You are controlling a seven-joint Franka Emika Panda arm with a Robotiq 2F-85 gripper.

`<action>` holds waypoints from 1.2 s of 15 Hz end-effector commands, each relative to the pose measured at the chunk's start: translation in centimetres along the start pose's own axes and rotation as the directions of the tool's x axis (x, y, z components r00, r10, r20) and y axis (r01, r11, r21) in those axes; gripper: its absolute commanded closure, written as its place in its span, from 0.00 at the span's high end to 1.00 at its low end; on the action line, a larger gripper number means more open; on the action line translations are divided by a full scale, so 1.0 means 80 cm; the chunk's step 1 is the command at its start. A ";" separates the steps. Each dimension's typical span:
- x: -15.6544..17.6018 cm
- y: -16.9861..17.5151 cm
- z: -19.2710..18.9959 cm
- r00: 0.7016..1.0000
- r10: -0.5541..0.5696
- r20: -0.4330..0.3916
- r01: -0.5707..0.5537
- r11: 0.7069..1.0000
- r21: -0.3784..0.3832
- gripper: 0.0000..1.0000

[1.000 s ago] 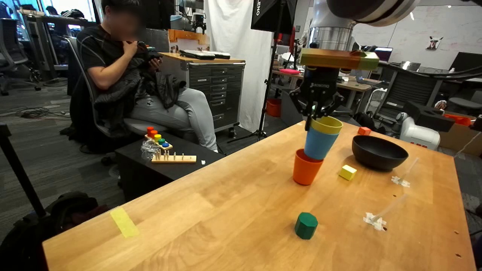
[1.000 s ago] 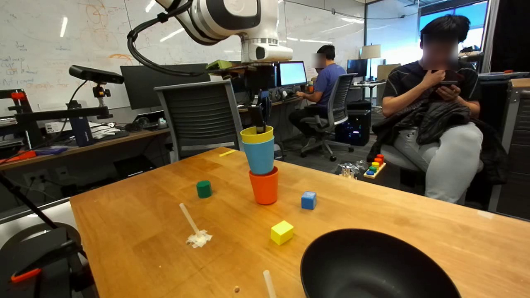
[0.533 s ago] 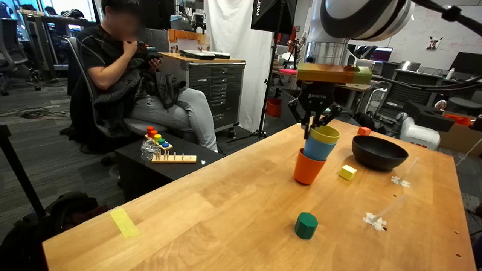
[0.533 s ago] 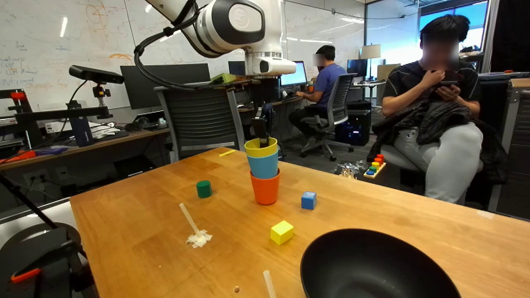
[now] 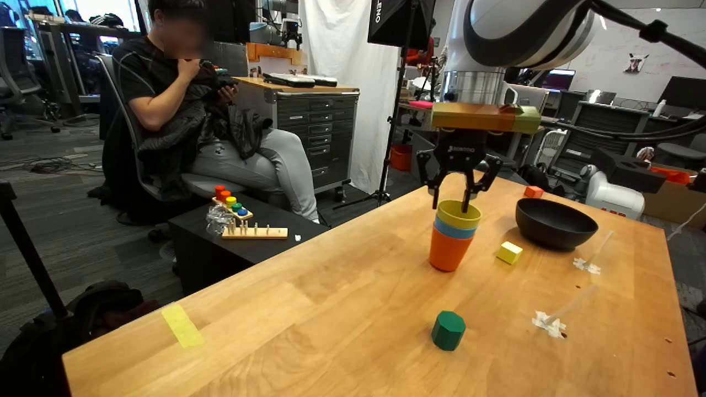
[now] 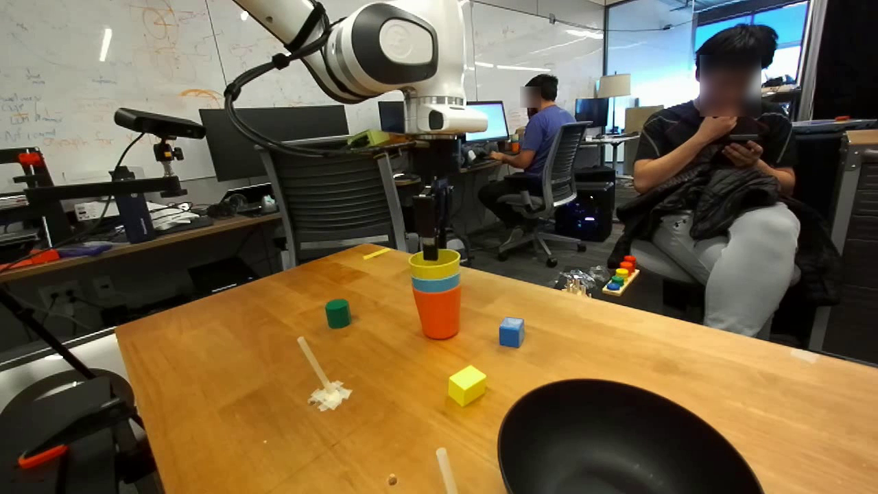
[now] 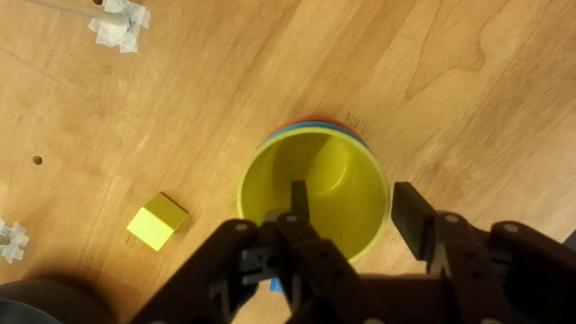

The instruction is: Stack the three cups

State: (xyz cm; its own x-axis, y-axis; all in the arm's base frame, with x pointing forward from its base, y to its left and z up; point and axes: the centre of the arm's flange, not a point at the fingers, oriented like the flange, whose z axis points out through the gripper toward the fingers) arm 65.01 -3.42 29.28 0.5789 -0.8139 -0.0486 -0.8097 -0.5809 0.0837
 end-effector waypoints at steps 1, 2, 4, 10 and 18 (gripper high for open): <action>-0.011 0.002 -0.017 1.000 -0.031 -0.002 0.031 0.999 0.036 0.86; -0.014 0.003 -0.020 0.999 -0.038 -0.005 0.038 0.998 0.042 0.93; -0.023 0.006 -0.033 0.998 -0.054 -0.017 0.055 0.997 0.059 1.00; -0.067 0.030 -0.078 0.987 -0.139 -0.081 0.148 0.981 0.128 1.00; -0.170 0.085 -0.071 0.900 -0.431 -0.073 0.434 0.900 0.044 1.00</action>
State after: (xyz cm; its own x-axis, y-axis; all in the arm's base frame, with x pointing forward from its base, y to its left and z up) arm 56.69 3.16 35.67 0.8261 -0.5634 -0.0142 -0.5634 -0.8262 -0.0028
